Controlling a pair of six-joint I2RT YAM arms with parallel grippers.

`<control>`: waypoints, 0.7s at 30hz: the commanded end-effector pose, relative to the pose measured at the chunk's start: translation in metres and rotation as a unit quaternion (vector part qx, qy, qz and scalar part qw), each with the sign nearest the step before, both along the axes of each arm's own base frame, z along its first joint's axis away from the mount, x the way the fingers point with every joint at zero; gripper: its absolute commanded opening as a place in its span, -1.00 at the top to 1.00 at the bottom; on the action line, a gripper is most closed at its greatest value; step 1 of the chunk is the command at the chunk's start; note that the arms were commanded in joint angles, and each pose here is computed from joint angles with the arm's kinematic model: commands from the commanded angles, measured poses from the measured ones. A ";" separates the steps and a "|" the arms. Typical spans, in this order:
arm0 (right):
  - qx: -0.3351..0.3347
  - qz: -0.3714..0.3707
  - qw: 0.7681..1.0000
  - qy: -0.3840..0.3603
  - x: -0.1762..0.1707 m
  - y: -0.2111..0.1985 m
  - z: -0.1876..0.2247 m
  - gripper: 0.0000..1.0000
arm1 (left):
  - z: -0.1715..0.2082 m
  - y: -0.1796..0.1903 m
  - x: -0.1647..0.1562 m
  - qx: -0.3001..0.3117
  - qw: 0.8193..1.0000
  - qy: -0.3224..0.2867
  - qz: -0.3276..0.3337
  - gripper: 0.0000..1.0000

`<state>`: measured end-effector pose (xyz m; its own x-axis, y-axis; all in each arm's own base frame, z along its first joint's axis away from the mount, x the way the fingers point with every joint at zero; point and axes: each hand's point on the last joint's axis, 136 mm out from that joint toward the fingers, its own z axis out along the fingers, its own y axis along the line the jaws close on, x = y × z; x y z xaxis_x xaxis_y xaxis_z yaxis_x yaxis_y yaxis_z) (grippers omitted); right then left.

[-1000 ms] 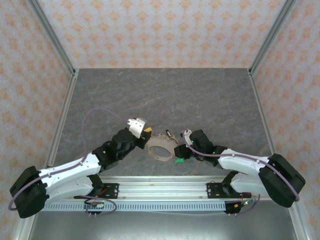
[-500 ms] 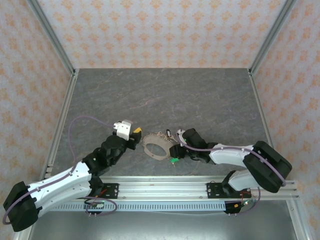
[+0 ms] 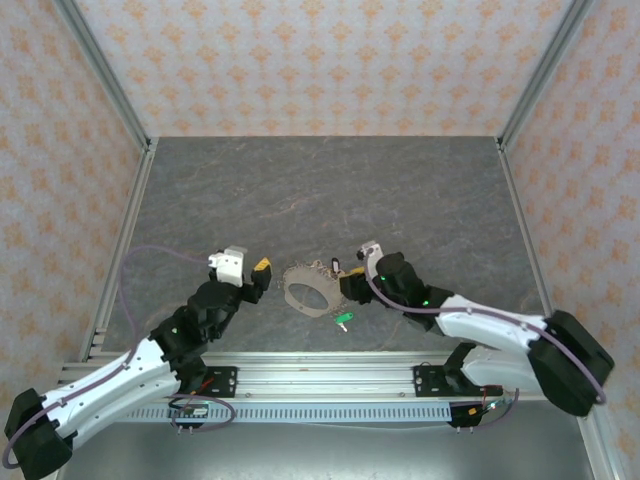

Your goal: Put the keys on the keyring

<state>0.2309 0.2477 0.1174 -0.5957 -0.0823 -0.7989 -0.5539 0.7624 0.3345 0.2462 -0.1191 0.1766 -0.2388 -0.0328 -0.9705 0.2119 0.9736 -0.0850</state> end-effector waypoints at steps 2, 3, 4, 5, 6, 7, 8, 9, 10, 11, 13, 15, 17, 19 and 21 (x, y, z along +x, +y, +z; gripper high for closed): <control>-0.075 -0.112 0.974 -0.183 0.035 -0.052 0.056 -0.02 | -0.007 0.030 0.000 0.019 0.998 -0.001 0.067 -0.50; -0.085 -0.125 0.966 -0.208 0.039 -0.060 0.066 -0.09 | -0.006 0.035 0.000 0.021 0.997 -0.003 0.076 -0.57; -0.096 -0.141 0.958 -0.231 0.044 -0.069 0.076 -0.17 | -0.005 0.039 0.000 0.022 0.996 -0.005 0.087 -0.64; -0.110 -0.165 0.949 -0.245 0.050 -0.082 0.083 -0.24 | -0.004 0.043 0.000 0.023 0.995 -0.008 0.096 -0.73; -0.120 -0.190 0.942 -0.250 0.056 -0.093 0.087 -0.26 | -0.002 0.045 0.001 0.023 0.994 -0.010 0.102 -0.80; -0.131 -0.223 0.933 -0.249 0.064 -0.109 0.088 -0.28 | -0.001 0.048 0.001 0.024 0.994 -0.012 0.108 -0.87; -0.139 -0.254 0.926 -0.243 0.071 -0.125 0.086 -0.29 | 0.000 0.049 0.002 0.025 0.993 -0.014 0.112 -0.94; -0.144 -0.273 0.921 -0.238 0.076 -0.137 0.083 -0.30 | -0.001 0.050 0.002 0.027 0.993 -0.013 0.115 -1.00; -0.151 -0.295 0.915 -0.232 0.081 -0.151 0.076 -0.30 | 0.000 0.052 0.002 0.027 0.992 -0.014 0.120 -1.00; -0.149 -0.323 0.905 -0.232 0.086 -0.167 0.074 -0.30 | -0.001 0.054 0.002 0.027 0.992 -0.014 0.126 -1.00; -0.147 -0.361 0.893 -0.223 0.091 -0.191 0.062 -0.31 | -0.002 0.055 0.002 0.029 0.991 -0.012 0.128 -1.00; -0.154 -0.380 0.887 -0.211 0.095 -0.208 0.053 -0.32 | -0.003 0.057 0.002 0.030 0.991 -0.010 0.132 -1.00; -0.153 -0.395 0.887 -0.187 0.102 -0.222 0.038 -0.32 | -0.004 0.058 0.003 0.027 0.990 -0.011 0.135 -1.00; -0.154 -0.395 0.889 -0.175 0.108 -0.228 0.026 -0.31 | -0.003 0.059 0.004 0.025 0.990 -0.013 0.139 -1.00; -0.153 -0.381 0.895 -0.176 0.114 -0.228 0.015 -0.32 | 0.000 0.060 0.005 0.027 0.989 -0.015 0.142 -1.00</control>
